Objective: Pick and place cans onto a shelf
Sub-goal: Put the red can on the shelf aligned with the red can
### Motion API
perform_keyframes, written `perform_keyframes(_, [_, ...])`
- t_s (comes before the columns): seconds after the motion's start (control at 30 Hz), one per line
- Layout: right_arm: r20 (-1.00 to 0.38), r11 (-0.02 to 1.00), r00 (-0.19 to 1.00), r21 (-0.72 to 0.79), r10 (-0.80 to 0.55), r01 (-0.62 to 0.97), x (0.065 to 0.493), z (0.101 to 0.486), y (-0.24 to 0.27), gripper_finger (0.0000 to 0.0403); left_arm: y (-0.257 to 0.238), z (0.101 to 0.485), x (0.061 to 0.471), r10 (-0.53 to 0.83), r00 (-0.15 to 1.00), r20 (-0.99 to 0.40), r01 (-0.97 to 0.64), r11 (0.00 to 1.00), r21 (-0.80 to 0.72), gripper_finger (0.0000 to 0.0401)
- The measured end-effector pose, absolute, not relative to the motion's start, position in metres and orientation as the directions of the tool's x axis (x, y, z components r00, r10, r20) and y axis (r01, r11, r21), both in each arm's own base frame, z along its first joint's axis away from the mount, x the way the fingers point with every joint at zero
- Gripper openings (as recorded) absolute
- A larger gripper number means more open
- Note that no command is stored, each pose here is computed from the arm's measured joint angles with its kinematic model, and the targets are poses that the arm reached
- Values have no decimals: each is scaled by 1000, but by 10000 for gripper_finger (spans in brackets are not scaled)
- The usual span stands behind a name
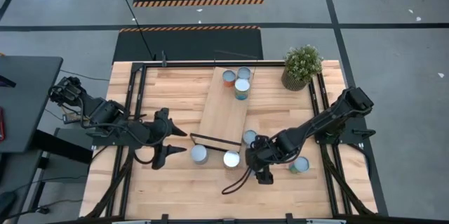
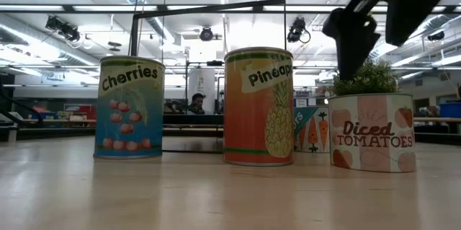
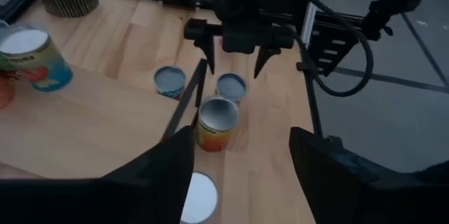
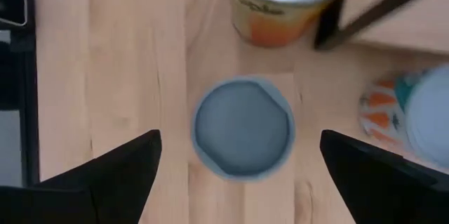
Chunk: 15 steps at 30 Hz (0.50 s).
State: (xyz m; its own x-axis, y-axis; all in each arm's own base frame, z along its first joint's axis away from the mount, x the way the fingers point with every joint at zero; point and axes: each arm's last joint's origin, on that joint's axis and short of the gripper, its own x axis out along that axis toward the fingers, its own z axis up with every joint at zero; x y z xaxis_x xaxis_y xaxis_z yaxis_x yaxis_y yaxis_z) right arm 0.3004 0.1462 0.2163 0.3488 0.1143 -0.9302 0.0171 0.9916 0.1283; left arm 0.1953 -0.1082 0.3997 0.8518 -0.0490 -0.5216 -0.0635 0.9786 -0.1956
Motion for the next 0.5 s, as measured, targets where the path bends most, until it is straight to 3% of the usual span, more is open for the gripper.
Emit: perform_keyframes(0.5, [-905, 975, 415, -3, 92, -223, 294, 188, 151, 399, -108, 400, 195, -45, 852, -521, -61, 981, -184, 227])
